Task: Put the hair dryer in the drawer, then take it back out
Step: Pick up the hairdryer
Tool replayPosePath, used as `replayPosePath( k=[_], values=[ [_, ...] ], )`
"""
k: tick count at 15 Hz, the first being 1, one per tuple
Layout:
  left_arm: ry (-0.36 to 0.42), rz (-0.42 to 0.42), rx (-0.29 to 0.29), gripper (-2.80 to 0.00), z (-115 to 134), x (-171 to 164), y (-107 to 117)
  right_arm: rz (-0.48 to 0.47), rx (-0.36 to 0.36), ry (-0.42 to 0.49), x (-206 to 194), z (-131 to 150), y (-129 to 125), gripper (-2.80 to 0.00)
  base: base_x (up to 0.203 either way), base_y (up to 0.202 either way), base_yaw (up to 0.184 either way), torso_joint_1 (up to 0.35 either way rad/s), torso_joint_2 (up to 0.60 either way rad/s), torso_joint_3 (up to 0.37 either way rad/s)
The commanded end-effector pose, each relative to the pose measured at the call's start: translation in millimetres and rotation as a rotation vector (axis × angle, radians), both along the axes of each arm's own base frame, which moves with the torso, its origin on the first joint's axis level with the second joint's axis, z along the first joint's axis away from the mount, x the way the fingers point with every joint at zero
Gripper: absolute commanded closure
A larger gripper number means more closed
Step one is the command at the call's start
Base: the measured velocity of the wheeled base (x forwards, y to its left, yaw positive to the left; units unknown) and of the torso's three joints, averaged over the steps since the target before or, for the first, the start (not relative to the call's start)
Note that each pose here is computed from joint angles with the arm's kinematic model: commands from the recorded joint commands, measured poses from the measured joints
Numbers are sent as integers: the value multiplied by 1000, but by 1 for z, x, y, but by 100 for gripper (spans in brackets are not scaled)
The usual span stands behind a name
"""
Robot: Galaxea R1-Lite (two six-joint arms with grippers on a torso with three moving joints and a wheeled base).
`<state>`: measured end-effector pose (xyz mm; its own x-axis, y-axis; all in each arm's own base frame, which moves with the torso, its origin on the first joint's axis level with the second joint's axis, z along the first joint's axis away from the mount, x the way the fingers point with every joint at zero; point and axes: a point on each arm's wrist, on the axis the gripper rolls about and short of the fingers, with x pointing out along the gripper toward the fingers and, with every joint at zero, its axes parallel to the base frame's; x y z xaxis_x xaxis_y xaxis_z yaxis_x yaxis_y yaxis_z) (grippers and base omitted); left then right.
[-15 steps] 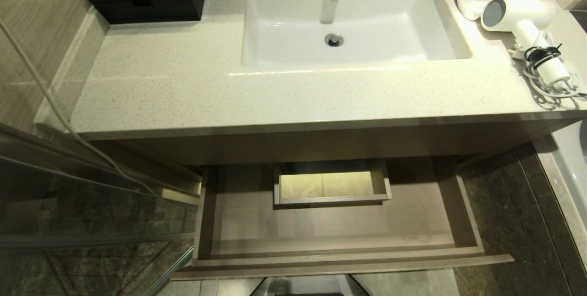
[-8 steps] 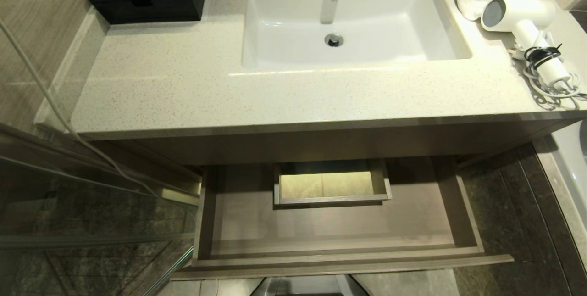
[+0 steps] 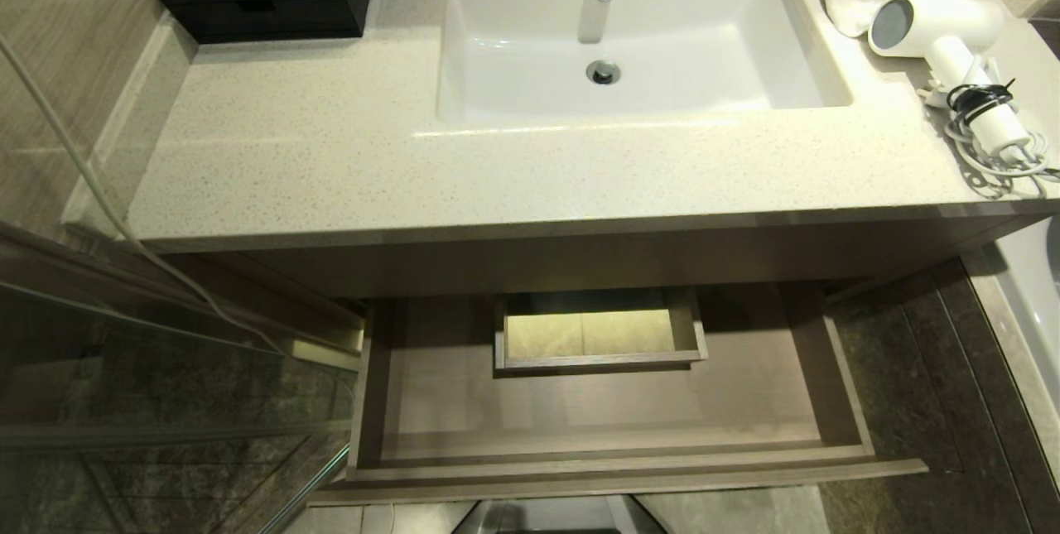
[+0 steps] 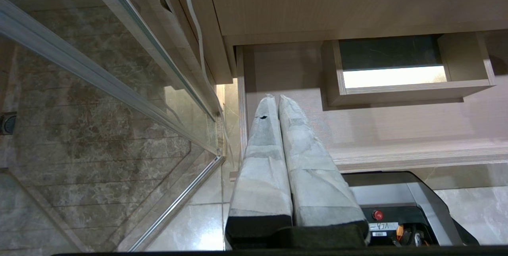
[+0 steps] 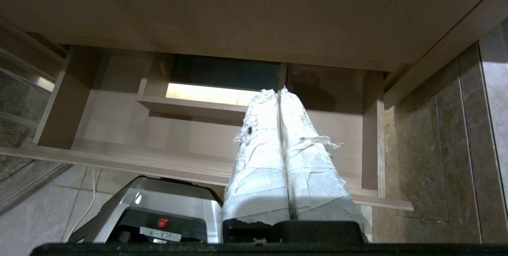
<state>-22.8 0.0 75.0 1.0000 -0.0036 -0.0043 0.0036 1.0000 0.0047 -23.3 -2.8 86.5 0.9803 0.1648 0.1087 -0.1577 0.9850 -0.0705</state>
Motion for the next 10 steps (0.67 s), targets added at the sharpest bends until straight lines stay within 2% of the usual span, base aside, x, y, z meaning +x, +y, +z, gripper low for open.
replayPosePath(
  k=[1, 10],
  values=[
    [1, 0, 0, 0, 0, 0, 0, 1, -1, 0, 0, -12, 0, 0, 0, 0, 0, 0, 0, 0],
    [2, 0, 0, 0, 0, 0, 0, 1, -1, 0, 0, -12, 0, 0, 0, 0, 0, 0, 0, 0]
  ],
)
